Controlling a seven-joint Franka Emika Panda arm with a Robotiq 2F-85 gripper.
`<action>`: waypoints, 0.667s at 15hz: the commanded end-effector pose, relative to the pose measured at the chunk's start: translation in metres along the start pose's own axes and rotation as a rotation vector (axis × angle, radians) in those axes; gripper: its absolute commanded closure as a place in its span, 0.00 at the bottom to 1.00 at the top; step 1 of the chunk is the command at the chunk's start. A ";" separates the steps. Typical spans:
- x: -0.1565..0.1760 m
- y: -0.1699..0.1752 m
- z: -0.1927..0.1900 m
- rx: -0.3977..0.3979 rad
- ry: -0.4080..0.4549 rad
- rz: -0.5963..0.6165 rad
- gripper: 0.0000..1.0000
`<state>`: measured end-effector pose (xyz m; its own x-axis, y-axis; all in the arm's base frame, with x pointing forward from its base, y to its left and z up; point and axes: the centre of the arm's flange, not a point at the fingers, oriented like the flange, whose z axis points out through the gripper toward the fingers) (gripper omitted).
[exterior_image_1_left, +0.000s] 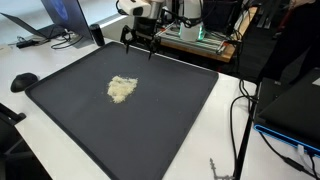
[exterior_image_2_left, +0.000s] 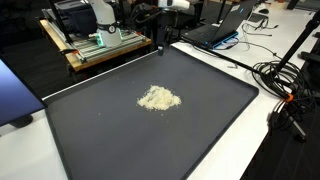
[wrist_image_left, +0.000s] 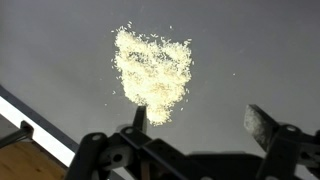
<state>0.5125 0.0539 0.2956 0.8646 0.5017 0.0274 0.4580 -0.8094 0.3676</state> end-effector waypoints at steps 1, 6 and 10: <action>0.021 -0.029 0.018 -0.054 -0.069 -0.162 0.00; 0.043 -0.069 0.044 -0.099 -0.110 -0.408 0.00; 0.060 -0.101 0.057 -0.144 -0.167 -0.596 0.00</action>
<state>0.5157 0.1285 0.2215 0.5925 0.7613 -0.2634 0.7863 -0.4755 0.3945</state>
